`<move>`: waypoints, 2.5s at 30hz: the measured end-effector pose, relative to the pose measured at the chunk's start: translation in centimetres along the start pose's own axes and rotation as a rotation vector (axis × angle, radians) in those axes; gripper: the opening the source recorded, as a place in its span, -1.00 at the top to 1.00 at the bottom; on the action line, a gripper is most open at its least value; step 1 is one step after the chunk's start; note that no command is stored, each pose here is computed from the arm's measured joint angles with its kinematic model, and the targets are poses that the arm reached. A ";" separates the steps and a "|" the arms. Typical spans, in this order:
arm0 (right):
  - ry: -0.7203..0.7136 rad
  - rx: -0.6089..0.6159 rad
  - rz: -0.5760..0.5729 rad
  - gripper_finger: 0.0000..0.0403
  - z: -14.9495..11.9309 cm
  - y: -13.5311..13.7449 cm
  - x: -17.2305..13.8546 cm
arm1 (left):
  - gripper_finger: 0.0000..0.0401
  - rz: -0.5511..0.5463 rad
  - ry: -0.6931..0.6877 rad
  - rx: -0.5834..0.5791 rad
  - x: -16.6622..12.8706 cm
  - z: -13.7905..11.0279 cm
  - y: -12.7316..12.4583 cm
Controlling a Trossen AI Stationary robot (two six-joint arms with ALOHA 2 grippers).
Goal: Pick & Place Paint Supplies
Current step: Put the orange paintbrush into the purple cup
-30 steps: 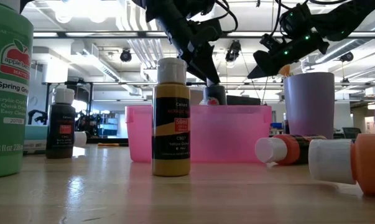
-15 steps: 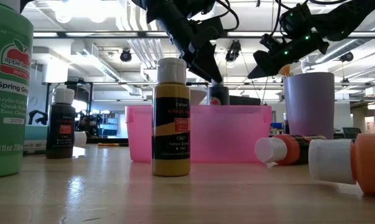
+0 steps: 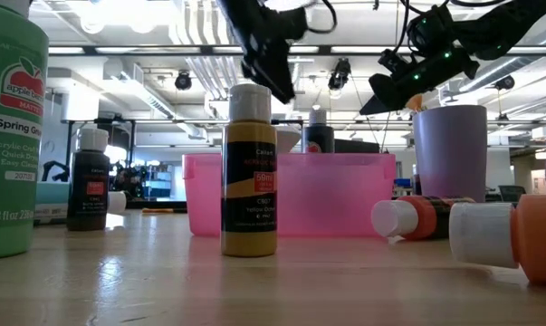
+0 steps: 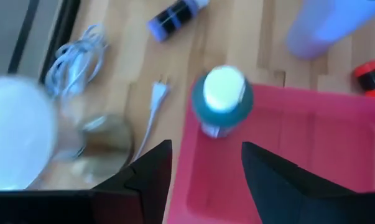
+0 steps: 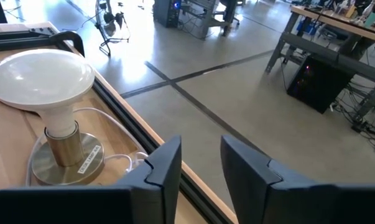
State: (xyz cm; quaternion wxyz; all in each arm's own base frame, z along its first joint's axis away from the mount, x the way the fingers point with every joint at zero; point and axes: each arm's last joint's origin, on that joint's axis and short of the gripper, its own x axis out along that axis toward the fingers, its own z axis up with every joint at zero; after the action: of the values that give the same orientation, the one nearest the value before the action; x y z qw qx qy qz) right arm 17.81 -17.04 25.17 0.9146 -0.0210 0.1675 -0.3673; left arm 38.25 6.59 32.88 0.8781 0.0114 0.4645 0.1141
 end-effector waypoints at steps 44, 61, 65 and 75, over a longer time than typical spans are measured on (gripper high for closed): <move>0.004 0.017 0.002 0.66 -0.1 0.0 0.0 | 0.03 0.222 0.458 -0.202 2.9 -19.2 4.6; 0.004 0.023 0.001 0.42 -0.1 0.0 0.0 | 0.03 0.193 0.418 -0.293 3.8 -21.4 8.1; 0.002 0.023 0.001 0.38 -0.1 0.0 0.0 | 0.03 0.196 0.392 -0.290 4.4 -21.8 8.0; 0.002 0.022 0.001 0.29 -0.1 0.0 0.0 | 0.03 0.211 0.389 -0.309 4.7 -22.7 8.6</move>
State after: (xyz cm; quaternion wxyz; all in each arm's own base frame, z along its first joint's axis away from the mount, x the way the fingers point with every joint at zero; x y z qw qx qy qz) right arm 17.80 -17.03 25.08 0.9148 -0.0102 0.1644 -0.3687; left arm 20.60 14.01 17.24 0.7471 -0.0966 0.5977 0.2744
